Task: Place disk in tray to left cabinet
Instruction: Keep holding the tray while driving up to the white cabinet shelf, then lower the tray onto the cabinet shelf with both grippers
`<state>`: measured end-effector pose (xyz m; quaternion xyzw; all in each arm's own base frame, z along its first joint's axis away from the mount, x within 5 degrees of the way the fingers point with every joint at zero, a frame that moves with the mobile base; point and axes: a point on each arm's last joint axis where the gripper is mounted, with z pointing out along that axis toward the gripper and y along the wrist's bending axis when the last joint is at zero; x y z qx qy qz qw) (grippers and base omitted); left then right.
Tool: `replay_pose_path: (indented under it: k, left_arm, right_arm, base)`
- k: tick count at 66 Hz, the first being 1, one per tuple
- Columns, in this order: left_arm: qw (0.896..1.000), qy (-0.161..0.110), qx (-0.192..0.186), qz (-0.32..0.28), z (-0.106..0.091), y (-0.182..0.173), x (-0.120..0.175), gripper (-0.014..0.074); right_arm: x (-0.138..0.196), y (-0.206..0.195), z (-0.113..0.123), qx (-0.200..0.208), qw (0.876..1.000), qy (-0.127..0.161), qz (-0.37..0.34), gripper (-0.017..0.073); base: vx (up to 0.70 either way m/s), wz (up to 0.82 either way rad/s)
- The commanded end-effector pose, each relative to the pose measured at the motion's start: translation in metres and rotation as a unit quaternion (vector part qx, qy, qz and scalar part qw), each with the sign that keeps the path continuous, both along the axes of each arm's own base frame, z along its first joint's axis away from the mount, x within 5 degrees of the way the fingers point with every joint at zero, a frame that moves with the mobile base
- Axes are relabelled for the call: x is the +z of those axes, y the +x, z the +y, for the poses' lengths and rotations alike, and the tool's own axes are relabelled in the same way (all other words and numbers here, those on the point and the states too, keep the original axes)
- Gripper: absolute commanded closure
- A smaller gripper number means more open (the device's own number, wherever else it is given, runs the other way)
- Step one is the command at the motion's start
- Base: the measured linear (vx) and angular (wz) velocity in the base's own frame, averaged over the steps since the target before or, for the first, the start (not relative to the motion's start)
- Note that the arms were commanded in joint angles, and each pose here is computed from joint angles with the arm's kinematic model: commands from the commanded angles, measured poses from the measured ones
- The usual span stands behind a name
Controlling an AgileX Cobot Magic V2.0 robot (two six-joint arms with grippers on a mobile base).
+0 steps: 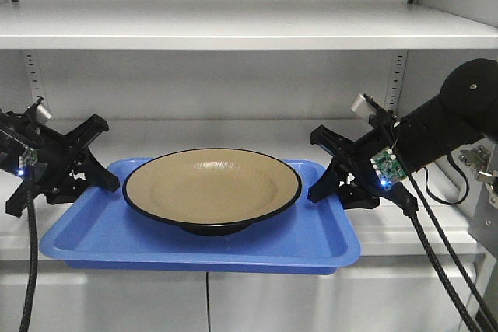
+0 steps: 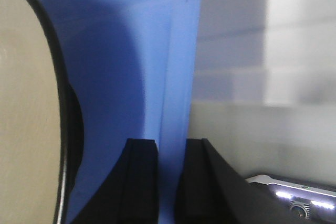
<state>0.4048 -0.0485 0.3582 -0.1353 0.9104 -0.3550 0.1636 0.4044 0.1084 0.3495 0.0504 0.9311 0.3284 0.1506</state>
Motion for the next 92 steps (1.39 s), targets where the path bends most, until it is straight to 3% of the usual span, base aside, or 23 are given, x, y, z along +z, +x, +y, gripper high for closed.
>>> replay_pose_path:
  k: [1,92]
  left_arm:
    - [0.995,-0.085,-0.023,-0.037,-0.0198,-0.0213,0.0460,0.0594]
    - [0.995,-0.085,-0.023,-0.037,-0.0198,-0.0213,0.0460,0.0594]
  right_arm:
    - [0.0456,-0.0174,0.0143,0.012,0.995,0.080,-0.053,0.0564]
    - [0.0461,-0.0165,0.0142,0.009,0.995,0.081,-0.057,0.0564]
  base:
    - [0.21,-0.05]
    - [0.08,-0.01]
